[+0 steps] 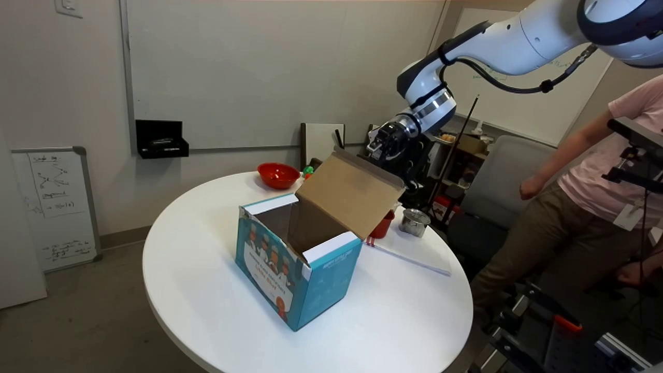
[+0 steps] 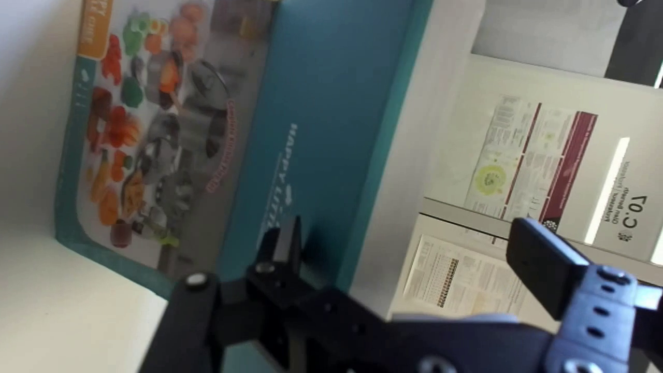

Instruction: Close the top part of the blue box.

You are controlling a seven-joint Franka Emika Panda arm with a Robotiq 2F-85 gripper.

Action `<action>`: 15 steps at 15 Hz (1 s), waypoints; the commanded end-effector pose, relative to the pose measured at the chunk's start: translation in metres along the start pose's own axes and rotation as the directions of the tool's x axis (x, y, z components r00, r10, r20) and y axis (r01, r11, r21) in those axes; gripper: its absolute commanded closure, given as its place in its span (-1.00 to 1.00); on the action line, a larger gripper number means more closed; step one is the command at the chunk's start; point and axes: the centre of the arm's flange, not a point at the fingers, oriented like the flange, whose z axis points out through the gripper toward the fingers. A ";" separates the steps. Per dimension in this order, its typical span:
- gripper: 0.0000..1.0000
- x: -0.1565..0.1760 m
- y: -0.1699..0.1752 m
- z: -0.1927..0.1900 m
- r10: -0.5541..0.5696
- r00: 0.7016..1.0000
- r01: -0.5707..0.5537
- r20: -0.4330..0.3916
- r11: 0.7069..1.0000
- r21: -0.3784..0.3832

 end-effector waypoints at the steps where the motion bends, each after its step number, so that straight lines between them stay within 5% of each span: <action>1: -1.00 0.012 -0.045 0.007 -0.041 0.998 0.041 0.045 0.999 0.000; 7: -1.00 0.034 -0.102 0.033 -0.108 0.985 0.111 0.137 0.994 -0.015; 15: -1.00 0.055 -0.119 0.106 -0.075 0.952 0.079 0.296 0.997 -0.003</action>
